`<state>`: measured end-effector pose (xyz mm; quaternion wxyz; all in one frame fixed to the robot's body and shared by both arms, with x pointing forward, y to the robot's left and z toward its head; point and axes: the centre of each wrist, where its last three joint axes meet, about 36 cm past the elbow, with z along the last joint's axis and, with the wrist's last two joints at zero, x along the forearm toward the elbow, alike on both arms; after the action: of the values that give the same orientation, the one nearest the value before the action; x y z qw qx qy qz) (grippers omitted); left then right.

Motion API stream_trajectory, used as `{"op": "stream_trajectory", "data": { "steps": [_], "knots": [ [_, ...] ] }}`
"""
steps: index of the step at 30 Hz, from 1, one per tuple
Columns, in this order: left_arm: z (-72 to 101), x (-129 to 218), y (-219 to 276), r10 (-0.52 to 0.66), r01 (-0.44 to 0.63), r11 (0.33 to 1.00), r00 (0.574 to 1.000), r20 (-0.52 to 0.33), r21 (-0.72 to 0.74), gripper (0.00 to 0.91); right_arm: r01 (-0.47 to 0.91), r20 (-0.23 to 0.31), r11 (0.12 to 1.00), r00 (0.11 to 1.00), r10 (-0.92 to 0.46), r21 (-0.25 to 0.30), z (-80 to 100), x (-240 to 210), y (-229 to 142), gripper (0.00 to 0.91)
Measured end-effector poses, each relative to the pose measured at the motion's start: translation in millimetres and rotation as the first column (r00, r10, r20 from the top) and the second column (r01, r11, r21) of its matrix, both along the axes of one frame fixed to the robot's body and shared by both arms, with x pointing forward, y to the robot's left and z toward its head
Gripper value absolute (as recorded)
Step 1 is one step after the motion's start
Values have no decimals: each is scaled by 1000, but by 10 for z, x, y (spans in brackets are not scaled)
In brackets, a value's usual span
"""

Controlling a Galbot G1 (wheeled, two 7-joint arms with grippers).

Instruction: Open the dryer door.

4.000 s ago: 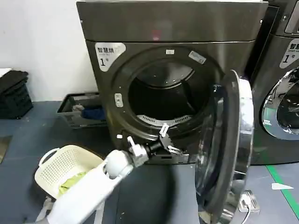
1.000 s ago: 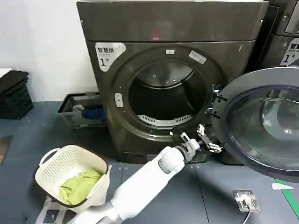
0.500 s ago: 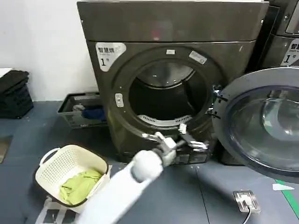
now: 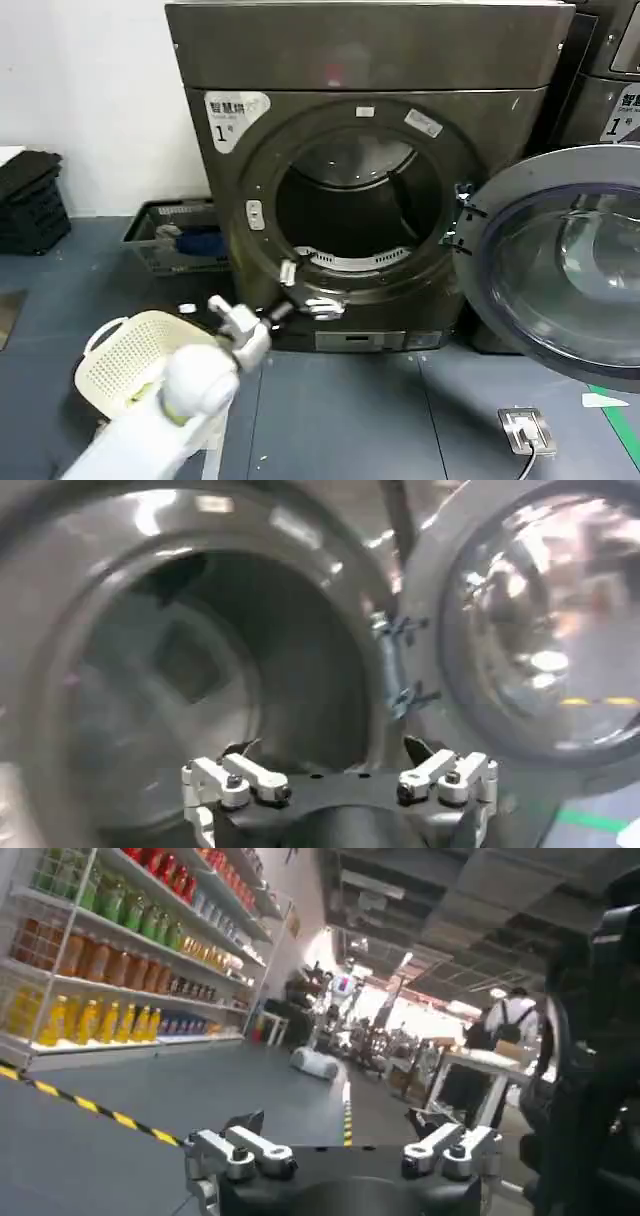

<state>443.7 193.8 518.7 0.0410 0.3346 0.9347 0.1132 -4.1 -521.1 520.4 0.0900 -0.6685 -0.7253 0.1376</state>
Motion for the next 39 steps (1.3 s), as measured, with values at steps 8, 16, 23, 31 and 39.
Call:
{"op": "stream_trajectory", "data": {
  "steps": [8,16,23,31,39],
  "knots": [
    [-3,-157,730,214,-210,977,964,-159,41,907,-36,26,999,999,35,29,-111,58,-8,907],
    [217,-135,1310,420,-429,902,847,-326,46,907,-82,32,996,996,81,24,-129,158,-84,907],
    [426,-219,1661,520,-552,828,690,-503,99,907,-105,37,994,994,104,21,-117,219,-106,907],
    [532,-263,1859,521,-635,769,554,-649,76,907,-111,41,994,993,110,17,-99,232,-88,907],
    [512,-141,1935,479,-677,730,406,-778,97,907,-115,42,993,993,115,19,-116,232,-71,907]
  ]
}}
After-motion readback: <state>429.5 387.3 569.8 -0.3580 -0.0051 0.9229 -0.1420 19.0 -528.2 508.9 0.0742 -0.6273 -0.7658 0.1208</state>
